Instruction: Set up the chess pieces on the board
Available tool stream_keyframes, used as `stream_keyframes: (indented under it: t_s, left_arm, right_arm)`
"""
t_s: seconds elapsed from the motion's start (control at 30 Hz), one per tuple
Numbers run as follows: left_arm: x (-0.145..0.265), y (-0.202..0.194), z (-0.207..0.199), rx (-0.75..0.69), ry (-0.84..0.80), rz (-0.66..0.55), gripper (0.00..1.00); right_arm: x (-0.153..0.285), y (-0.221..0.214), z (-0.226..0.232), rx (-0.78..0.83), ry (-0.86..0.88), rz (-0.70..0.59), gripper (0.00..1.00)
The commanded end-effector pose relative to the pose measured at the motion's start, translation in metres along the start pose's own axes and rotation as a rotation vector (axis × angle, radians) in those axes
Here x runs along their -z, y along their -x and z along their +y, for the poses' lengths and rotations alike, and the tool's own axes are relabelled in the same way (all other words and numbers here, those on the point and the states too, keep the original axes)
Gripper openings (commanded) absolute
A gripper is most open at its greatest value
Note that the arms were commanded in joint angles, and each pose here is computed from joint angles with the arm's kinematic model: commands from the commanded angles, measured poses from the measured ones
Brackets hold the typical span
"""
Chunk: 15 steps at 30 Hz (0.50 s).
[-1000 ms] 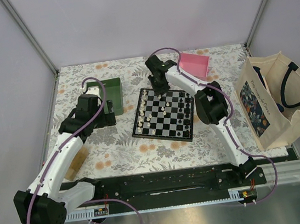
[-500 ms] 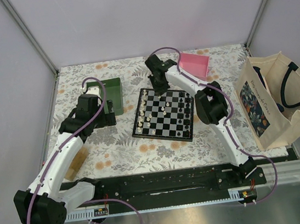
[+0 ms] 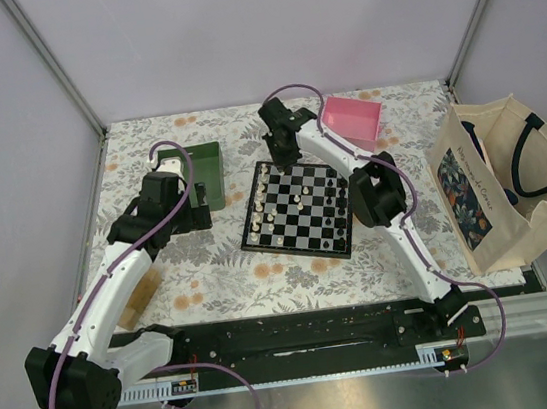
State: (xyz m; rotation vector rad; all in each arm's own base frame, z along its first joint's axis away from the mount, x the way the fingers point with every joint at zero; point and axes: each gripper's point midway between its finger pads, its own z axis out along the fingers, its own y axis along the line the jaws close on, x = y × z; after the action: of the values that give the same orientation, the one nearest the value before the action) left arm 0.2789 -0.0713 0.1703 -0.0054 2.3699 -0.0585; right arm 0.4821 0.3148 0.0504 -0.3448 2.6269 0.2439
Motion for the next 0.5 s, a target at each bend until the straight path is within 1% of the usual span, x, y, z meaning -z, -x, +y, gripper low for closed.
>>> stream_keyframes:
  t_s: [0.0,0.47]
  left_arm:
    - [-0.002,0.007,-0.003,-0.007,-0.016,-0.027,0.99]
    - [-0.004,0.007,-0.001,-0.003,-0.013,-0.022,0.99]
  right_arm:
    - [0.003,0.014,0.017,0.000,0.038,-0.048,0.10]
    - [-0.009,0.015,0.020,0.000,0.046,-0.053,0.13]
